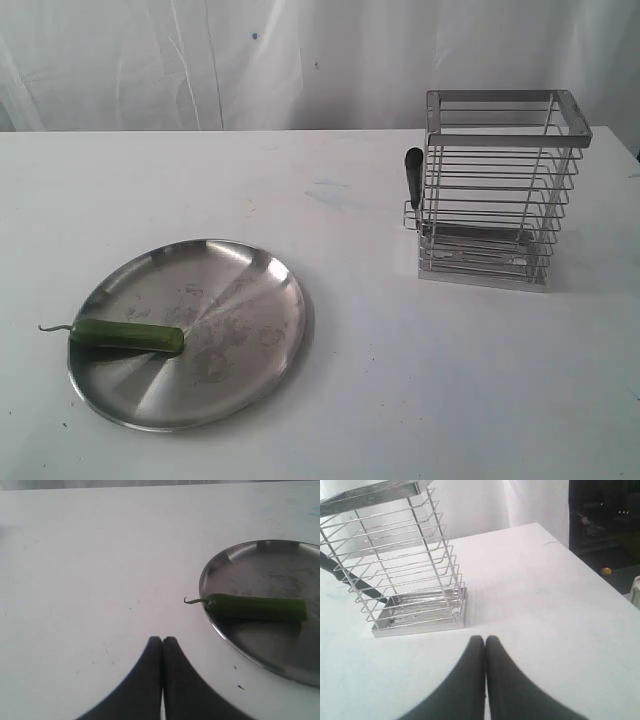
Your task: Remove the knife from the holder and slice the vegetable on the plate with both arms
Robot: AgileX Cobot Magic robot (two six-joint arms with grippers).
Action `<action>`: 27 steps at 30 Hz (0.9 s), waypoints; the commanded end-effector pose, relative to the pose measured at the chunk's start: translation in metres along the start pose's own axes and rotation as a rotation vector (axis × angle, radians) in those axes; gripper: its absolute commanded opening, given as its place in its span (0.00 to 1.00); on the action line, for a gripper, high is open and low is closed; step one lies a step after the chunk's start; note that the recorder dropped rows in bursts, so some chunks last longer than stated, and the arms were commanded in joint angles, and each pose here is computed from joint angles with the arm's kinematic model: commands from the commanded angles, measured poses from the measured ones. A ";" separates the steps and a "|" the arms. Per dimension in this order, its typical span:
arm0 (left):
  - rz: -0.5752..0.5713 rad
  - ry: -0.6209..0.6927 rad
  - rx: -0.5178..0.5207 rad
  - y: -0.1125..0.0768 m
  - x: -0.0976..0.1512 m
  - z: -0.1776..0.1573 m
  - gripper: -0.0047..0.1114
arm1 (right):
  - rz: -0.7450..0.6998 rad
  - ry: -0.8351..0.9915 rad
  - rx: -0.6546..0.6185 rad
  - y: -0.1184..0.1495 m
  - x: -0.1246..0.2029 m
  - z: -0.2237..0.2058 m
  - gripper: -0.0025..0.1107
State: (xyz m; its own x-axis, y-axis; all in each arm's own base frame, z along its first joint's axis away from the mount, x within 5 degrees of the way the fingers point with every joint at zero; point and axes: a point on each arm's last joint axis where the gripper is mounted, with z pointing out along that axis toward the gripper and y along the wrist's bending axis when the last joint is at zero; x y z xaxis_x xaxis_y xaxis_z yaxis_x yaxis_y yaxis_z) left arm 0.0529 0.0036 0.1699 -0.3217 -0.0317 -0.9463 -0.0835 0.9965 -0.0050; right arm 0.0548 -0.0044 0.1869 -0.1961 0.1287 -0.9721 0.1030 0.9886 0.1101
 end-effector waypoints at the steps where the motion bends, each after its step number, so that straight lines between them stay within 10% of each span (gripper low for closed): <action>1: -0.002 -0.004 0.008 -0.001 0.000 0.000 0.04 | 0.015 -0.085 -0.008 0.001 -0.007 -0.001 0.02; 13: -0.002 -0.004 0.008 -0.001 0.000 0.000 0.04 | 0.676 -0.735 -0.202 -0.005 -0.061 -0.025 0.02; 17: -0.002 -0.004 0.008 -0.001 0.000 0.000 0.04 | 0.957 -1.142 -0.534 -0.006 -0.112 -0.072 0.02; 21: -0.002 -0.004 0.008 -0.001 0.000 0.000 0.04 | 0.710 -1.281 -0.590 0.011 -0.180 -0.109 0.02; 23: -0.002 -0.004 0.008 -0.001 0.000 0.000 0.04 | 0.193 -1.282 -0.509 0.040 -0.236 -0.114 0.02; 27: -0.002 -0.004 0.008 -0.001 0.000 0.000 0.04 | -0.313 -0.720 -0.173 0.045 -0.242 -0.023 0.02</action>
State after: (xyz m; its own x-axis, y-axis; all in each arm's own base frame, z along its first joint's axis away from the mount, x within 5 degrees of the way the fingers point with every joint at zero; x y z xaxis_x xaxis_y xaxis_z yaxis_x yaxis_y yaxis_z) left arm 0.0529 0.0036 0.1699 -0.3217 -0.0317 -0.9463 -0.0835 0.9965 -0.0050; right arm 0.0356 0.0217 0.4557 0.7561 0.0824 -0.6492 -0.2052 0.9718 -0.1157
